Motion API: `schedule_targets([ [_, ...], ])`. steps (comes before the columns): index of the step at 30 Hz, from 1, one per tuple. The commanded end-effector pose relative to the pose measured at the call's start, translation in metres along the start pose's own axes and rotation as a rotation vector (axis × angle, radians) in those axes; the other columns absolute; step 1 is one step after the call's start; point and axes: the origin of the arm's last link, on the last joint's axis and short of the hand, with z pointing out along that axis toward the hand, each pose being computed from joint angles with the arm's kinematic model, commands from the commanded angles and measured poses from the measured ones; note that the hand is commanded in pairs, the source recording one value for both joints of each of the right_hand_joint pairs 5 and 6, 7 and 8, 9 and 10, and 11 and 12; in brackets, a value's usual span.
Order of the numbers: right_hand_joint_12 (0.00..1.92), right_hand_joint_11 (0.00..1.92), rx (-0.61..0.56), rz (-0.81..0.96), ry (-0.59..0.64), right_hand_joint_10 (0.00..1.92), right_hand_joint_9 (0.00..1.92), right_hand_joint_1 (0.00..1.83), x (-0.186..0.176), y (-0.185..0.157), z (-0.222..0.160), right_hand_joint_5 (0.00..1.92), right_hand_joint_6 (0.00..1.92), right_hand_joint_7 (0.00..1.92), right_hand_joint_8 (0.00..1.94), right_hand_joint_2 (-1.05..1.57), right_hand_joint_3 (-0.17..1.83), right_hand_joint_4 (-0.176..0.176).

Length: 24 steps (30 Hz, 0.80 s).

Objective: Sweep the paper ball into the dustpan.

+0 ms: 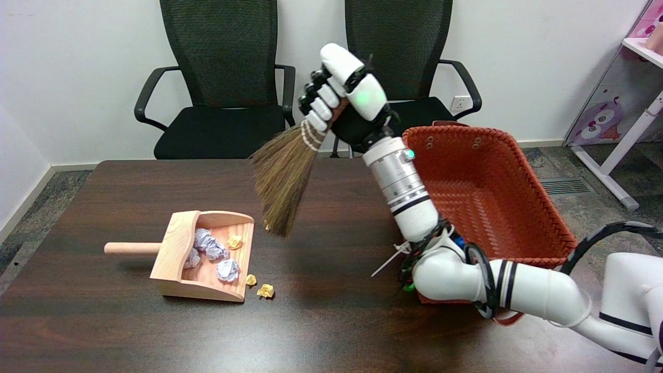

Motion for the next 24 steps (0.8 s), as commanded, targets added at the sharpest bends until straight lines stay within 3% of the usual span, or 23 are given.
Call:
schedule_targets([
  [1, 1.92, 1.92, 0.075, -0.141, 0.031, 1.92, 1.92, 0.91, 0.045, -0.038, -0.005, 1.92, 1.92, 1.92, 1.92, 1.35, 1.02, 0.000],
  [6, 1.92, 1.92, 0.035, -0.364, 0.012, 1.92, 1.92, 0.91, 0.049, -0.035, 0.005, 1.92, 1.92, 1.92, 1.92, 1.36, 1.05, 0.000],
  [12, 1.92, 1.92, 0.015, -0.481, -0.007, 1.92, 1.92, 0.91, 0.041, -0.032, 0.010, 1.92, 1.92, 1.92, 1.92, 1.41, 1.03, 0.000],
  [17, 1.92, 1.92, 0.013, -0.749, -0.025, 1.92, 1.92, 0.91, 0.031, -0.037, 0.017, 1.92, 1.92, 1.92, 1.92, 1.53, 0.94, 0.002],
  [19, 1.92, 1.92, -0.006, -0.844, -0.037, 1.92, 1.92, 0.90, 0.026, -0.036, 0.018, 1.92, 1.92, 1.92, 1.92, 1.57, 0.93, 0.017],
  [20, 1.92, 1.92, -0.009, -0.895, -0.046, 1.92, 1.92, 0.91, 0.022, -0.036, 0.020, 1.92, 1.92, 1.92, 1.92, 1.57, 0.92, 0.002],
  [24, 1.92, 1.92, -0.003, -0.991, -0.072, 1.92, 1.92, 0.91, 0.007, -0.036, 0.021, 1.92, 1.92, 1.92, 1.92, 1.57, 0.92, 0.002],
])
